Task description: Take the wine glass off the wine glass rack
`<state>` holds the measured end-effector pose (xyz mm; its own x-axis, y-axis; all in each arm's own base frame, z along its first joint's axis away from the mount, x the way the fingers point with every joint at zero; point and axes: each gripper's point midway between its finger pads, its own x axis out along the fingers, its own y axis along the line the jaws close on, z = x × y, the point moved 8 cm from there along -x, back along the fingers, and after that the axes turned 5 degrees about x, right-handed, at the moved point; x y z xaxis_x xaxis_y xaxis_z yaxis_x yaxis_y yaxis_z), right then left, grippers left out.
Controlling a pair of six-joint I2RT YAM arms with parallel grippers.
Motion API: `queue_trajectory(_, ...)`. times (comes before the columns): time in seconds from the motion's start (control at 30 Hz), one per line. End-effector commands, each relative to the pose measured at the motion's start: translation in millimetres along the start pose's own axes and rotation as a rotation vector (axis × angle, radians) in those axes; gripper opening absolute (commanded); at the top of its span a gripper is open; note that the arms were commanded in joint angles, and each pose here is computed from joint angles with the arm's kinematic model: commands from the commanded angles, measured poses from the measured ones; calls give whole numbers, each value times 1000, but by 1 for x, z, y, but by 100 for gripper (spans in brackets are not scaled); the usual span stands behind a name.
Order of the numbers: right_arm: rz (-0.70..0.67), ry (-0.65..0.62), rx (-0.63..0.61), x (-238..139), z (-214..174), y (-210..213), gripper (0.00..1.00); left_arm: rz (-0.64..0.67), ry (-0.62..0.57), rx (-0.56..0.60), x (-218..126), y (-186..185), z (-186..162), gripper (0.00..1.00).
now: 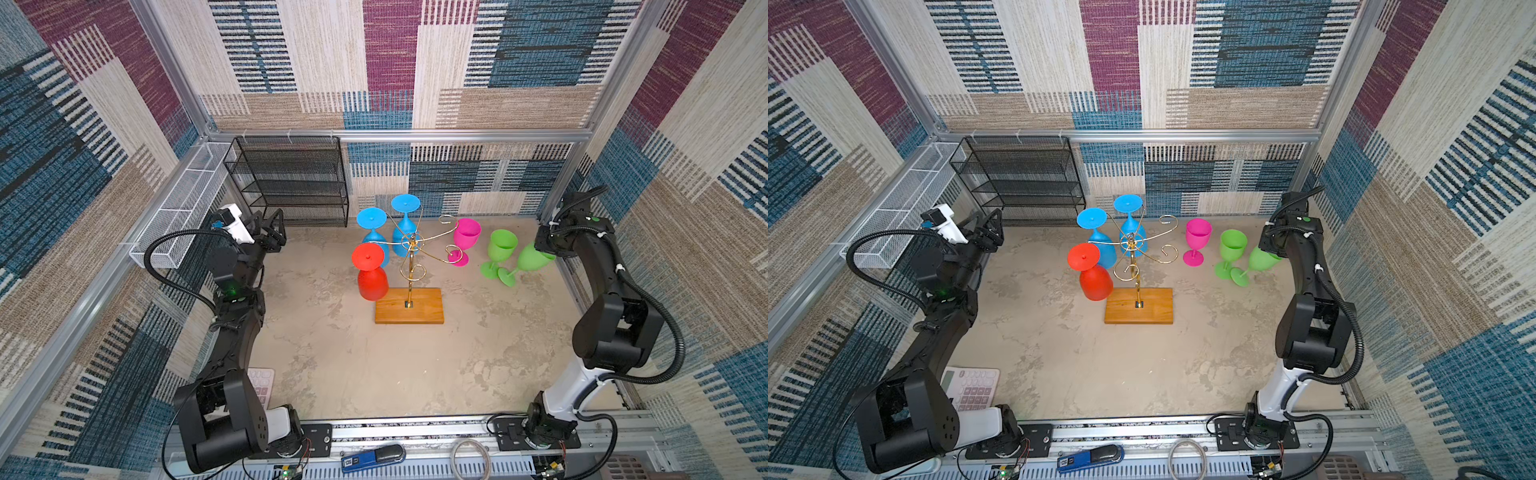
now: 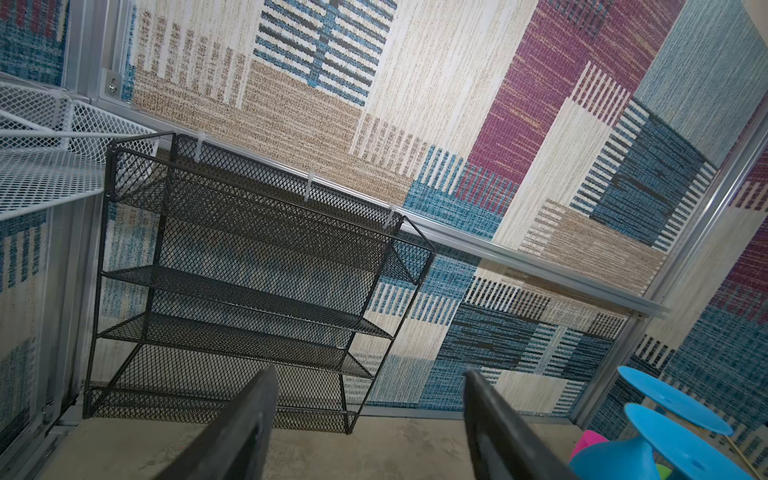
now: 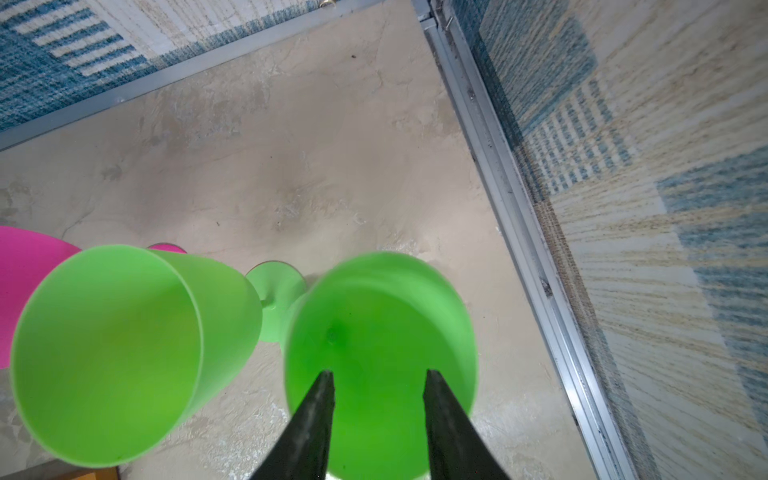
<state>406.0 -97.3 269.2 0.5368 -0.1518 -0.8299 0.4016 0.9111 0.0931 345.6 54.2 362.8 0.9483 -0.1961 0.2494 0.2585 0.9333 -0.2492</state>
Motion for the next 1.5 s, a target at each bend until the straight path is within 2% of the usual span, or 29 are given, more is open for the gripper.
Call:
queue_trajectory(0.0, 55, -11, 8, -1, 0, 5, 39, -21, -19, 7, -2, -3, 5, 73)
queue_trajectory(0.2, 82, -13, 11, -4, -6, 6, 35, -28, -22, 8, -2, -5, 7, 73)
queue_trajectory(0.53, 100, -4, 12, -11, -19, 5, 36, -31, -25, 7, -2, -5, 7, 73)
queue_trajectory(0.67, 169, -84, 21, -41, -7, 12, 38, -30, -24, 2, -2, -5, 8, 73)
queue_trajectory(0.73, 218, -118, 23, -56, -3, 16, 41, -25, -16, -16, -1, -5, 9, 73)
queue_trajectory(0.83, 340, -237, 23, -96, 9, 26, 48, -25, 19, -61, 1, -6, 12, 73)
queue_trajectory(0.9, 439, -295, 23, -115, 7, 32, 60, -36, 48, -93, 4, -9, 19, 73)
queue_trajectory(1.0, 544, -395, 18, -143, 1, 40, 70, -57, 108, -187, 5, -14, 25, 73)
queue_trajectory(1.07, 589, -456, -1, -163, -2, 49, 74, -117, 133, -267, 4, -21, 30, 73)
queue_trajectory(1.17, 691, -532, -50, -191, -5, 70, 81, -244, 198, -417, 5, -33, 34, 65)
queue_trajectory(1.27, 769, -598, -85, -214, -8, 88, 84, -377, 279, -550, 4, -45, 35, 59)
queue_trajectory(1.37, 835, -660, -120, -232, -12, 101, 91, -466, 346, -607, -9, -65, 35, 56)
queue_trajectory(1.47, 874, -706, -144, -243, -17, 109, 98, -438, 434, -607, -31, -88, 24, 56)
